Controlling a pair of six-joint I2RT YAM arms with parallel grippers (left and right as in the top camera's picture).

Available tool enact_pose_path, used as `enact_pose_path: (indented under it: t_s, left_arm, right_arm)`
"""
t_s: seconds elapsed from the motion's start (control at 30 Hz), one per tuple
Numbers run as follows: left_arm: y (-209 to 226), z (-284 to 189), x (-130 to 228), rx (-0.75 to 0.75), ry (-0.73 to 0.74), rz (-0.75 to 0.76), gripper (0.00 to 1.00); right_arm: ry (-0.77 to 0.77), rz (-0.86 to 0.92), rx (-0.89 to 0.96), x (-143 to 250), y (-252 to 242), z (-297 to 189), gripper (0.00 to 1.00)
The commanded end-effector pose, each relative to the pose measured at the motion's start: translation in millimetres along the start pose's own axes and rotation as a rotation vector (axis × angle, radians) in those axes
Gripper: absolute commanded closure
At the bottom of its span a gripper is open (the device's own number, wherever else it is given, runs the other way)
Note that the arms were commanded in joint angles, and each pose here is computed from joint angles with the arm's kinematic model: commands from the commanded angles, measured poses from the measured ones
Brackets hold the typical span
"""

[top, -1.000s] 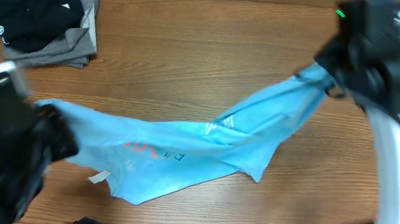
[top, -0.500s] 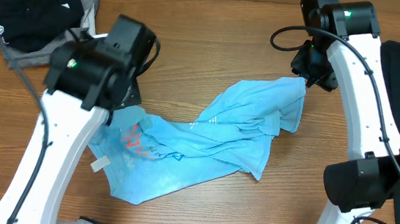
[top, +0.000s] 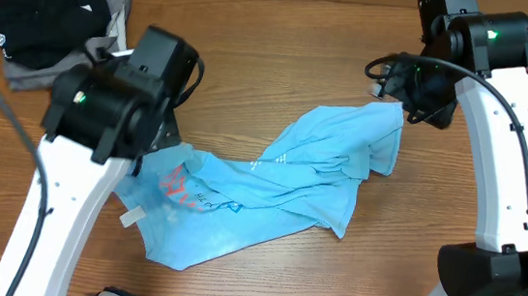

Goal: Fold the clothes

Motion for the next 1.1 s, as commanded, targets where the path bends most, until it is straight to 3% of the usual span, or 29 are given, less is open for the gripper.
enact_pose_path:
  t_s: [0.0, 0.27, 0.57, 1.07]
  left_arm:
    - [9.6, -14.7, 6.8, 0.054, -0.013, -0.05, 0.96]
    - [29.2, -37.0, 16.2, 0.116, -0.066, -0.081, 0.96]
    - [58.9, -63.2, 26.2, 0.167, -0.176, -0.13, 0.96]
    - [74.1, -68.1, 21.4, 0.103, -0.259, -0.207, 0.96]
  right_arm:
    - [0.003, -0.042, -0.053, 3.8, 4.2, -7.4, 0.0]
    - [0.021, -0.043, -0.042, 5.9, 3.5, -2.3, 0.0]
    - [0.21, -0.044, 0.046, 34.4, -1.3, 53.5, 0.0]
    - [0.317, -0.289, -0.197, 96.9, 90.3, 59.2, 0.0]
Point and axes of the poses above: each gripper's point midway between its finger pads, its own z axis out along the fingers, its own y axis along the line the jaws close on, x = y × z, the point moved 6 cm from there along -z, back along the fingers, and after that the axes turned 2 degrees about -z, right-handed, at the moved point
